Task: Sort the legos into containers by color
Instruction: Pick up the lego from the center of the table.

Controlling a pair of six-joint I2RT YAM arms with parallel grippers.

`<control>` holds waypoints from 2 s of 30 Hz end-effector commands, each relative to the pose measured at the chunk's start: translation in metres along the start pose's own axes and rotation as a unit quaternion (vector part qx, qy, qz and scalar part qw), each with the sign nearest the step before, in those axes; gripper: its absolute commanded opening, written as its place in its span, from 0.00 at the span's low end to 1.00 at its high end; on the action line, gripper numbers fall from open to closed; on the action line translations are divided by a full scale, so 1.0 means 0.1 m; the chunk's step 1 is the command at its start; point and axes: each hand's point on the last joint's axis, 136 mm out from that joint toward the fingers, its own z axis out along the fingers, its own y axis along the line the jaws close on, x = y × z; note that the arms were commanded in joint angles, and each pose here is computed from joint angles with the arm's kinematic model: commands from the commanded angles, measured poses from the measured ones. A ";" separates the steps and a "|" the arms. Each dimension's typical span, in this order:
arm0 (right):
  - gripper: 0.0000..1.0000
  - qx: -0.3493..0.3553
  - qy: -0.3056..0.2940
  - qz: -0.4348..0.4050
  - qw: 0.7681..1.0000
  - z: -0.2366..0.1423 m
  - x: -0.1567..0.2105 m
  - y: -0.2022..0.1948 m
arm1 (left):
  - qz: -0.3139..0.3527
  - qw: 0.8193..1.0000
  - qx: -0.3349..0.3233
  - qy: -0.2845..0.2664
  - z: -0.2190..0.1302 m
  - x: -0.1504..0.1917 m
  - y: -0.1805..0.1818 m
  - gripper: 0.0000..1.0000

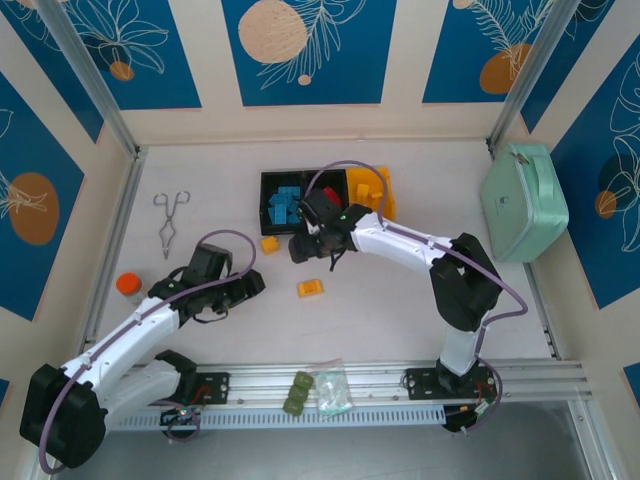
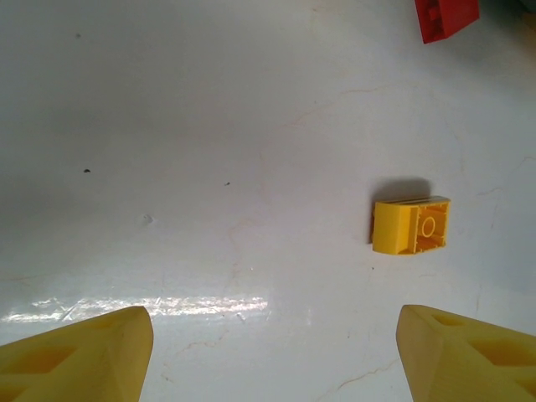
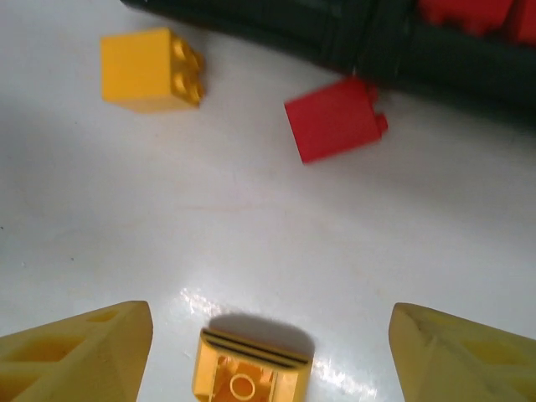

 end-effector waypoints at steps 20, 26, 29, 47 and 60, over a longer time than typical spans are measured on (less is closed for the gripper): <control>0.83 0.010 0.049 0.063 0.997 0.02 0.65 0.03 | 0.027 0.997 0.003 0.067 0.01 0.31 0.10 0.77; 0.84 0.023 0.069 0.062 0.995 0.13 0.76 0.06 | 0.023 0.998 0.002 0.067 0.03 0.32 0.12 0.77; 0.85 0.030 0.080 0.067 0.994 0.18 0.80 0.05 | 0.020 0.998 0.001 0.066 0.03 0.33 0.14 0.77; 0.63 0.076 0.107 0.050 0.990 0.56 0.81 0.13 | 0.007 0.998 0.003 0.066 0.09 0.36 0.19 0.76; 0.59 0.050 0.031 0.060 0.997 -0.05 0.36 -0.05 | 0.037 0.997 0.032 0.064 0.19 0.22 -0.16 0.76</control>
